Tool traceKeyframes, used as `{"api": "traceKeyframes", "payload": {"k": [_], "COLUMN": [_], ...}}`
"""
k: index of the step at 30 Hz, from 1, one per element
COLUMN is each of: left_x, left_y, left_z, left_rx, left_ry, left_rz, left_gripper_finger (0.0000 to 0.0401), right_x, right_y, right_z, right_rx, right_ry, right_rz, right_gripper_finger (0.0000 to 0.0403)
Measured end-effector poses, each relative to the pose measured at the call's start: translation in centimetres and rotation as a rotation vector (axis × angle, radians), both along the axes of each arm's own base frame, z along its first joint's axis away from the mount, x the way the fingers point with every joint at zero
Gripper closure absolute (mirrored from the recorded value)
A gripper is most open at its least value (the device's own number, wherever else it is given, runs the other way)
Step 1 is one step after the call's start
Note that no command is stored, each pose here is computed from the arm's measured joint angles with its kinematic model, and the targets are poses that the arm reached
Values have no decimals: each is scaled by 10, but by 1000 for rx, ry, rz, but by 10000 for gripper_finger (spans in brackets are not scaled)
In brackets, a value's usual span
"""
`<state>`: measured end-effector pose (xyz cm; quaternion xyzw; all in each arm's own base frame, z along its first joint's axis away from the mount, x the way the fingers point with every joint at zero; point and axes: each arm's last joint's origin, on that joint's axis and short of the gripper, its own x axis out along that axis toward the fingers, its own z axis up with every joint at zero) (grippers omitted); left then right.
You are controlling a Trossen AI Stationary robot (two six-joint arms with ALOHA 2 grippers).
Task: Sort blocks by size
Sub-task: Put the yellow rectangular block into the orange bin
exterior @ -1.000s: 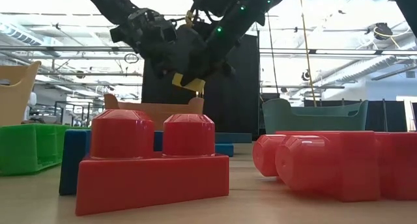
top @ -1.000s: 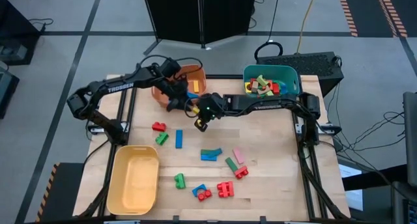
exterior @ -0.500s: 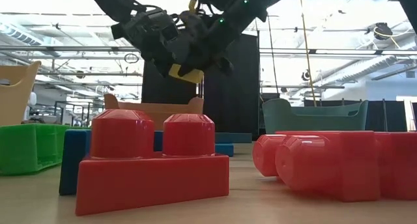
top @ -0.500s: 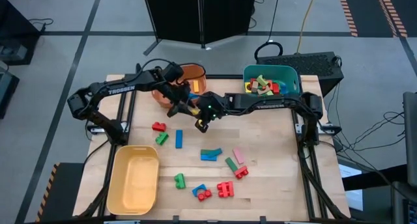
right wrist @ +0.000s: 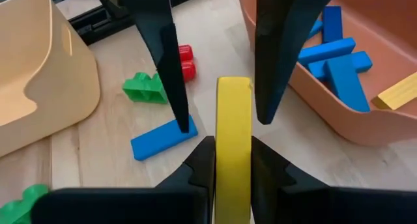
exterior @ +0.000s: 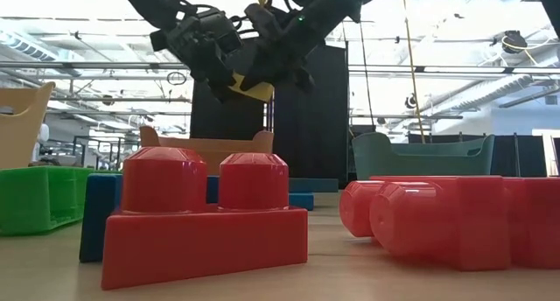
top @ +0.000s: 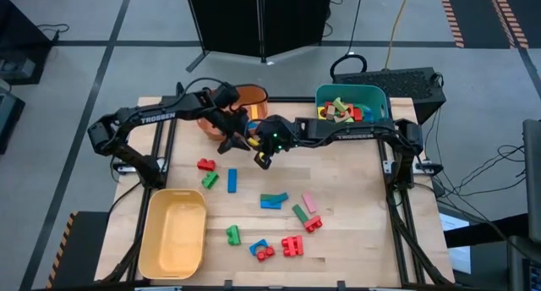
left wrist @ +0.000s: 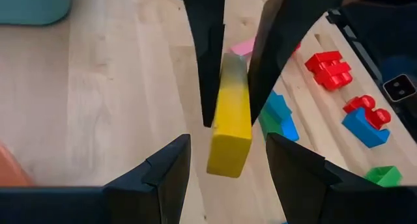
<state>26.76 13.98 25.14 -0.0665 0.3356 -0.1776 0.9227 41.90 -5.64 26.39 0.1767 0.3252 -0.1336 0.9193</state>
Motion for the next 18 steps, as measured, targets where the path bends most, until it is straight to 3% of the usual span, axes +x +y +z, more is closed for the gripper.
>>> {"api": "traceKeyframes", "payload": {"k": [9, 18], "left_x": [4, 4], "left_y": [-1, -1], "left_z": [3, 3], "left_rx": [-71, -79], "left_ry": [-4, -7], "left_rz": [42, 47], "left_gripper_finger": [214, 339], "right_x": [0, 0], "right_y": [0, 1], "right_z": [0, 0], "right_rx": [-10, -5], "right_ry": [2, 1], "right_rz": [11, 18], "right_gripper_finger": [358, 358]}}
